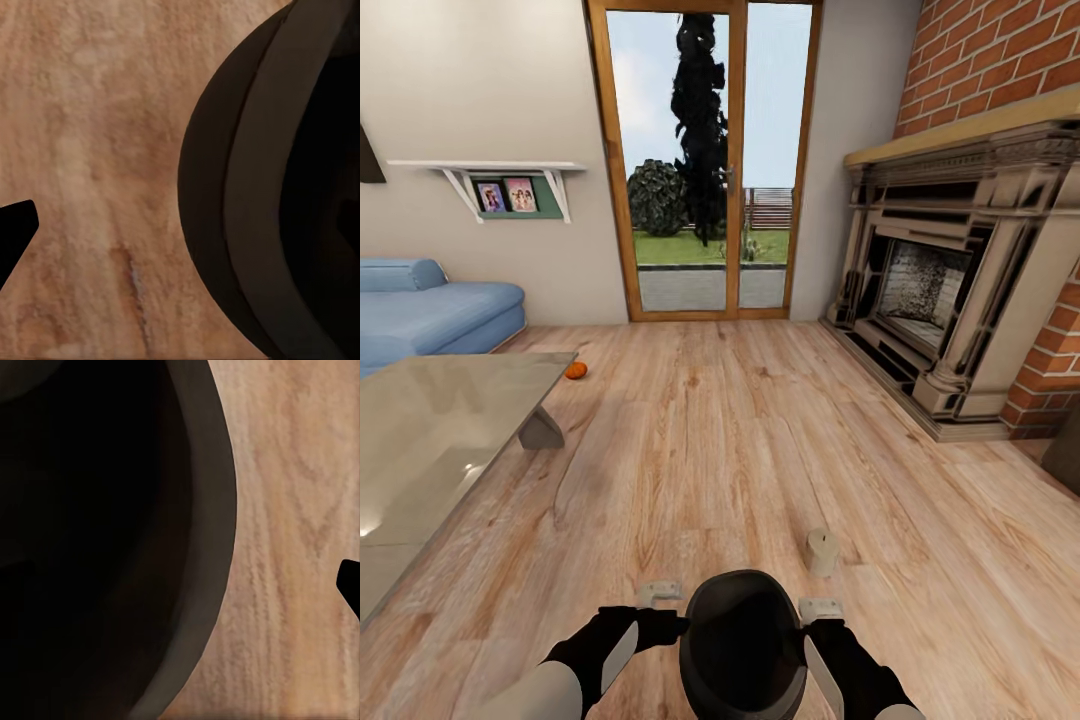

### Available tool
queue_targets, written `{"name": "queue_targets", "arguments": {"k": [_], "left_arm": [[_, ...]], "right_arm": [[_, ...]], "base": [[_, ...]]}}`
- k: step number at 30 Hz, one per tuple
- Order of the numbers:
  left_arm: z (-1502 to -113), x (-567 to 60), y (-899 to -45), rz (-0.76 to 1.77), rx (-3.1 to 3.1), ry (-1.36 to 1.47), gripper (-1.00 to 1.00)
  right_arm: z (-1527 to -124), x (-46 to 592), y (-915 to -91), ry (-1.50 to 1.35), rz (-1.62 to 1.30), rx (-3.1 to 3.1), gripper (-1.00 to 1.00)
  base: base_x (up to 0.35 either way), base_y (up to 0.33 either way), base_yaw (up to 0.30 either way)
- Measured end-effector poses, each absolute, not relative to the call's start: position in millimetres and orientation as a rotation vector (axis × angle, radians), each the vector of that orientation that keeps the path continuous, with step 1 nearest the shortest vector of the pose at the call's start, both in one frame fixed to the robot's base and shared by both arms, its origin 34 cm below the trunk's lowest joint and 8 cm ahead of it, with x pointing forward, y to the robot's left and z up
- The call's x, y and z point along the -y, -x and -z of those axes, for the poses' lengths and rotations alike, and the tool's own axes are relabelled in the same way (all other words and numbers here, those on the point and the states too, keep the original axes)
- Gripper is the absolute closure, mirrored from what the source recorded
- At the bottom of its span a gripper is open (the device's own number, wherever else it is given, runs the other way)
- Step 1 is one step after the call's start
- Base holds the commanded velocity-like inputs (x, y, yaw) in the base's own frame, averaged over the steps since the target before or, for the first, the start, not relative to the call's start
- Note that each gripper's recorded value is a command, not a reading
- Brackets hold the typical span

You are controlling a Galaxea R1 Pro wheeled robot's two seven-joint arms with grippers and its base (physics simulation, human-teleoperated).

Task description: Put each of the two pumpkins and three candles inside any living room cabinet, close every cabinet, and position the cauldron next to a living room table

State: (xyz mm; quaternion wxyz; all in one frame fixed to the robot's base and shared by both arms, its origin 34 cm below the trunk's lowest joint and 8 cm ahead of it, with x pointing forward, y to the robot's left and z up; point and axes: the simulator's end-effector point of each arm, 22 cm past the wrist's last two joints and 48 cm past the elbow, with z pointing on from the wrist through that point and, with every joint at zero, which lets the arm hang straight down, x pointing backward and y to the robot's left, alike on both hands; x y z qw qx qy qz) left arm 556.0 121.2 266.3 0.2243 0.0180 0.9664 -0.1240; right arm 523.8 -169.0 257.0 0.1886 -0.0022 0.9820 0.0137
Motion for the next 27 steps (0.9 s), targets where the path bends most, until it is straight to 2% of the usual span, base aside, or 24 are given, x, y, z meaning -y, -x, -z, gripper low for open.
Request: {"name": "queue_targets", "arguments": {"k": [27], "left_arm": [[-254.6, -112.0, -548.4, 0.403, -2.686, -0.059, -1.0]], "right_arm": [[-243.6, 167.7, -516.1, 0.005, -0.042, -2.791, -1.0]], "base": [[0.0, 0.0, 0.0]]}}
